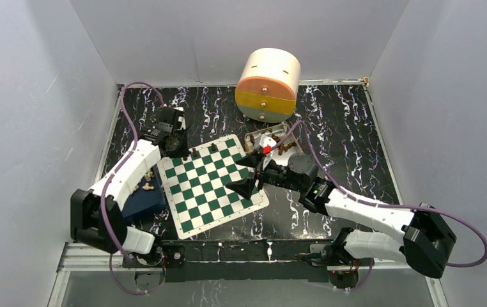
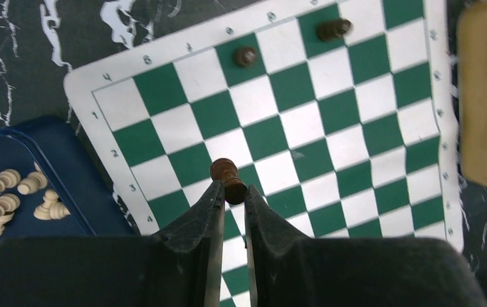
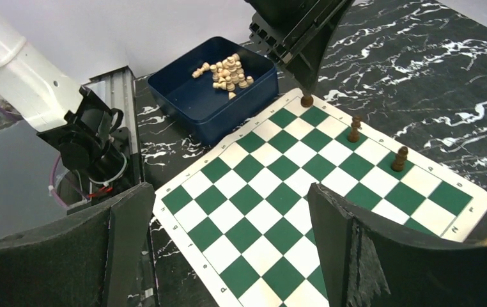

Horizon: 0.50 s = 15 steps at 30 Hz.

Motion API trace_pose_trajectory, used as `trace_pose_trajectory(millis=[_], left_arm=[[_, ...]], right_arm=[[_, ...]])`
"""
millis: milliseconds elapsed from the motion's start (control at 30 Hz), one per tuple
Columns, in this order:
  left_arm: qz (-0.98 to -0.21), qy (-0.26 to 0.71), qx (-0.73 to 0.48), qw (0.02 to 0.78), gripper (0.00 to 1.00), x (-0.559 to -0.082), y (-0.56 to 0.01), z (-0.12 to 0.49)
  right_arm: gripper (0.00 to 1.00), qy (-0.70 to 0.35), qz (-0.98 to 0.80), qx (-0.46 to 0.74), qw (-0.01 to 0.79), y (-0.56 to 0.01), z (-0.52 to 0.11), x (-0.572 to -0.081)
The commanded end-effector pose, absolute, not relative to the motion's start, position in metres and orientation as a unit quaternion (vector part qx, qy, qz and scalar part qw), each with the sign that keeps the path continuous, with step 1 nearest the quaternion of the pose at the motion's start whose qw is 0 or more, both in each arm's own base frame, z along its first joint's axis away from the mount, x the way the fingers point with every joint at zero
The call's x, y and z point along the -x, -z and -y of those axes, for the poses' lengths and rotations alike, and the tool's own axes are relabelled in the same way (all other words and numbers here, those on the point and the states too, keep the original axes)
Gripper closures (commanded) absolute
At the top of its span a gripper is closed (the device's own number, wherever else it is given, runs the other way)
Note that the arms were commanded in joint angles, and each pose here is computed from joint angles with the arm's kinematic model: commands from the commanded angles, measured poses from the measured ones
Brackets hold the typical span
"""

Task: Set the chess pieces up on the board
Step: Place the chess piece on the chessboard.

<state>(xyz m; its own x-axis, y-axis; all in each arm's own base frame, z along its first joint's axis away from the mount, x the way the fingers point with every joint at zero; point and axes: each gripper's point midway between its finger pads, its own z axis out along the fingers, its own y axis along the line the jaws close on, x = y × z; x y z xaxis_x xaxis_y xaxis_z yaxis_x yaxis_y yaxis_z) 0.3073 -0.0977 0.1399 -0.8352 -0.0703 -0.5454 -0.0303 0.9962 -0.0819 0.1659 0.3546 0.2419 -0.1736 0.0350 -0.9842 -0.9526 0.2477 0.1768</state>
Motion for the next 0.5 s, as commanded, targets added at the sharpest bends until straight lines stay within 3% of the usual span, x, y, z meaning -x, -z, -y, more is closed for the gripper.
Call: trace_pose_trajectory(millis=[0, 467], left_arm=[[-0.945, 0.040, 0.084, 0.314, 1.00, -0.340, -0.143, 0.074], [-0.938, 0.108, 0.177, 0.278, 1.00, -0.349, -0.095, 0.038]], right_arm=[[0.01, -0.467, -0.608, 0.359, 0.533, -0.248, -0.344, -0.170], [0.01, -0.466, -0.603, 0.365, 0.535, -0.252, -0.343, -0.169]])
